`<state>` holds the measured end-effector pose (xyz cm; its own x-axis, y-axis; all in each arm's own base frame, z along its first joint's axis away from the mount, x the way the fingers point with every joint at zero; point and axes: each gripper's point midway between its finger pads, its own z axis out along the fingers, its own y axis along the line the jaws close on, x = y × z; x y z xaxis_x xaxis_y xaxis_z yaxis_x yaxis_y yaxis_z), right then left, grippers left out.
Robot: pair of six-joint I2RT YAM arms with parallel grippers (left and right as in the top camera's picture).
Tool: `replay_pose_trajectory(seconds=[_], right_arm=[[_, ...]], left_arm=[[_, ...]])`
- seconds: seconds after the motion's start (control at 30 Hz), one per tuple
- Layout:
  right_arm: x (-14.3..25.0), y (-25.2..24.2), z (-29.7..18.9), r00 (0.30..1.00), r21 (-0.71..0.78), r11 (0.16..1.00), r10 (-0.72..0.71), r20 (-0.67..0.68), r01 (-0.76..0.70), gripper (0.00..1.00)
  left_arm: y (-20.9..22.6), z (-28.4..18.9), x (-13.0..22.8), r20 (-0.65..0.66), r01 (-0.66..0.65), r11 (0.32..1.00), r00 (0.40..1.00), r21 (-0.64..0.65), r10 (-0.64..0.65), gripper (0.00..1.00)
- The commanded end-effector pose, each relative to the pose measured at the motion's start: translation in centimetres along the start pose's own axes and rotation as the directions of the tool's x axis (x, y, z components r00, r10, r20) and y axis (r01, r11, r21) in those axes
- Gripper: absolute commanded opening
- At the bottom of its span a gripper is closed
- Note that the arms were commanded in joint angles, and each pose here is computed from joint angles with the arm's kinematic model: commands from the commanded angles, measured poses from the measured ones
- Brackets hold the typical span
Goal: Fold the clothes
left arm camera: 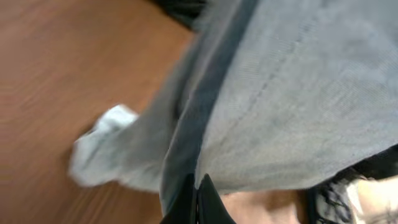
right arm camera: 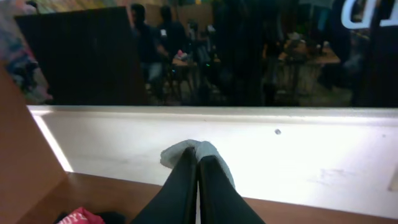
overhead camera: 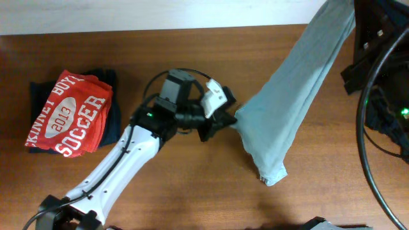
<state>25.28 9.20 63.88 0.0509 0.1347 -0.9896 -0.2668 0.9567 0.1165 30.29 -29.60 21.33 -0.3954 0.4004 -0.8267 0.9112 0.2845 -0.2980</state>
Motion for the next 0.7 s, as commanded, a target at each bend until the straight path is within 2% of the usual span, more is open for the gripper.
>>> replay_pose_trajectory(seconds=[0.0,0.2,0.4,0.53,0.67], right_arm=[[-0.1,-1.5,-0.4,1.000,0.082,0.996,0.024,0.005,-0.024,0.05],[1.4,-3.4,-0.6,0.996,0.196,0.978,0.077,-0.038,-0.068,0.04],[3.2,-5.5,-1.0,0.992,0.325,0.944,0.083,-0.092,-0.049,0.04],[4.7,-6.9,-1.0,0.987,0.408,0.913,0.079,-0.142,-0.015,0.04],[6.1,-7.3,-0.6,0.978,0.435,0.900,0.062,-0.199,0.031,0.04]], left_arm=[[2.3,-3.7,-3.3,0.070,0.037,0.989,0.997,-0.145,-0.027,0.01],[5.5,-9.8,-5.7,0.103,0.096,0.931,0.993,-0.353,-0.063,0.01],[8.0,-19.1,-9.7,0.140,0.134,0.764,0.988,-0.632,-0.058,0.01],[7.1,-26.1,-13.2,0.196,0.153,0.645,0.980,-0.749,-0.005,0.00],[4.5,-31.6,-16.4,0.253,0.162,0.579,0.964,-0.799,0.078,0.01]])
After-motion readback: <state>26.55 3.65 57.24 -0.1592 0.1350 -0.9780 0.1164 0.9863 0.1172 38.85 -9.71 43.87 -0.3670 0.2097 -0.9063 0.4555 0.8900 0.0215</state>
